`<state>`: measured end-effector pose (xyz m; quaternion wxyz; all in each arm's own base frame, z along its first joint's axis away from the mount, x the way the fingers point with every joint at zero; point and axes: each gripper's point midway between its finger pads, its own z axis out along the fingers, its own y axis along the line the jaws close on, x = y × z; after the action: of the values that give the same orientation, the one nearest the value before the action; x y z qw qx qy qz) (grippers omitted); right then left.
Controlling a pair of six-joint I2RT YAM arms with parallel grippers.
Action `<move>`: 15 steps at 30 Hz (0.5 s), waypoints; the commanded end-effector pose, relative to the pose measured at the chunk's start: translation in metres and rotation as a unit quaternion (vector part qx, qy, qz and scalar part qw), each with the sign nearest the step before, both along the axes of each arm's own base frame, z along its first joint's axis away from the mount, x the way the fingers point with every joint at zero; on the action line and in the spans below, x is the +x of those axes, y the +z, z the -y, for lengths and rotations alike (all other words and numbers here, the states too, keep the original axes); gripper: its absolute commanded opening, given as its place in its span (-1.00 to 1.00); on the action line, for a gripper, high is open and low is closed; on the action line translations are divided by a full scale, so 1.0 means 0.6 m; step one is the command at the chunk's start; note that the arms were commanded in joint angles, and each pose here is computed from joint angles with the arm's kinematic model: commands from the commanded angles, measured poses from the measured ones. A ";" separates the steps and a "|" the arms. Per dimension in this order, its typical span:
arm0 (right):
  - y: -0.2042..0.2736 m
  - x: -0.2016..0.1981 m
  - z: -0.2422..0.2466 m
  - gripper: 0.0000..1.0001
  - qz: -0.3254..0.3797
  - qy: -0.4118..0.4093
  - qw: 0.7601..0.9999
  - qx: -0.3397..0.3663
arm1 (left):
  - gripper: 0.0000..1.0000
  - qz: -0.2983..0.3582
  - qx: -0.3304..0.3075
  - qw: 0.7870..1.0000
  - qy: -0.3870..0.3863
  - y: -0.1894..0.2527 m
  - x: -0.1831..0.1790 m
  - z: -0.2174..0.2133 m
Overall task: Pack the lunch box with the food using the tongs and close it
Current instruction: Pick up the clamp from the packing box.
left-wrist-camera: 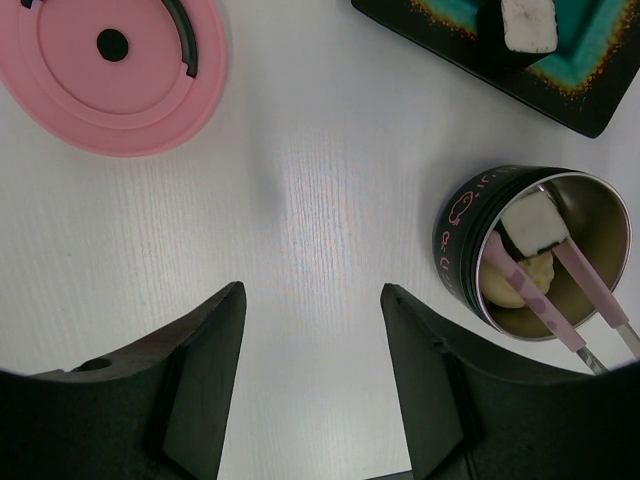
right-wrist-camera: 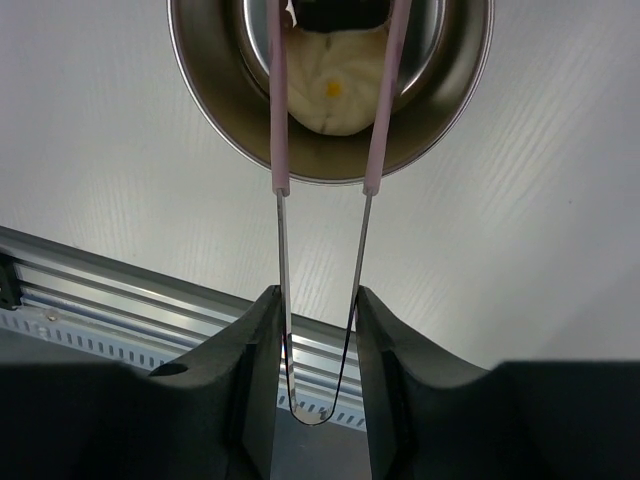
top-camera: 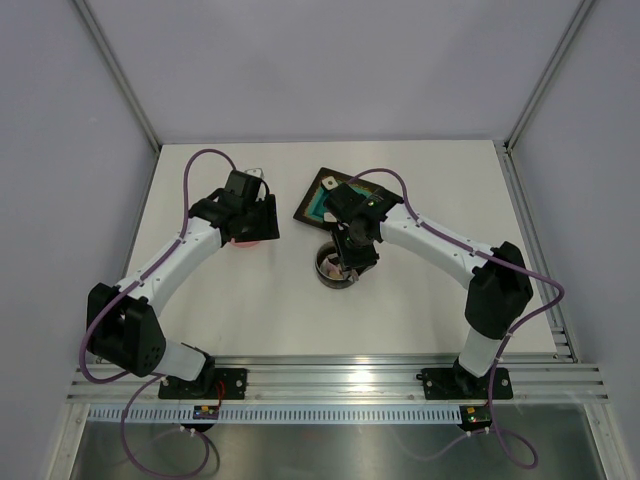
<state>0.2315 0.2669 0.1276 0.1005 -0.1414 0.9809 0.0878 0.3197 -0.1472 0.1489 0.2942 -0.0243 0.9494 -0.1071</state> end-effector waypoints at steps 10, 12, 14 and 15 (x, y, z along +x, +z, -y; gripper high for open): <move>0.037 0.011 -0.014 -0.17 0.030 0.002 0.999 0.021 | 0.22 0.022 -0.004 1.000 -0.003 0.015 0.010 -0.001; 0.040 0.011 -0.014 -0.20 0.031 0.002 0.999 0.023 | 0.22 0.021 -0.003 1.000 -0.003 0.013 0.009 -0.001; 0.048 0.012 -0.014 -0.21 0.034 0.000 0.999 0.026 | 0.22 0.021 -0.004 1.000 -0.004 0.014 0.009 0.000; 0.052 0.012 -0.013 -0.21 0.035 0.001 0.999 0.026 | 0.22 0.021 -0.004 1.000 -0.003 0.014 0.010 -0.001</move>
<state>0.2334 0.2684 0.1312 0.1050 -0.1412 0.9803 0.0900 0.3196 -0.1471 0.1488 0.2940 -0.0243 0.9495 -0.1070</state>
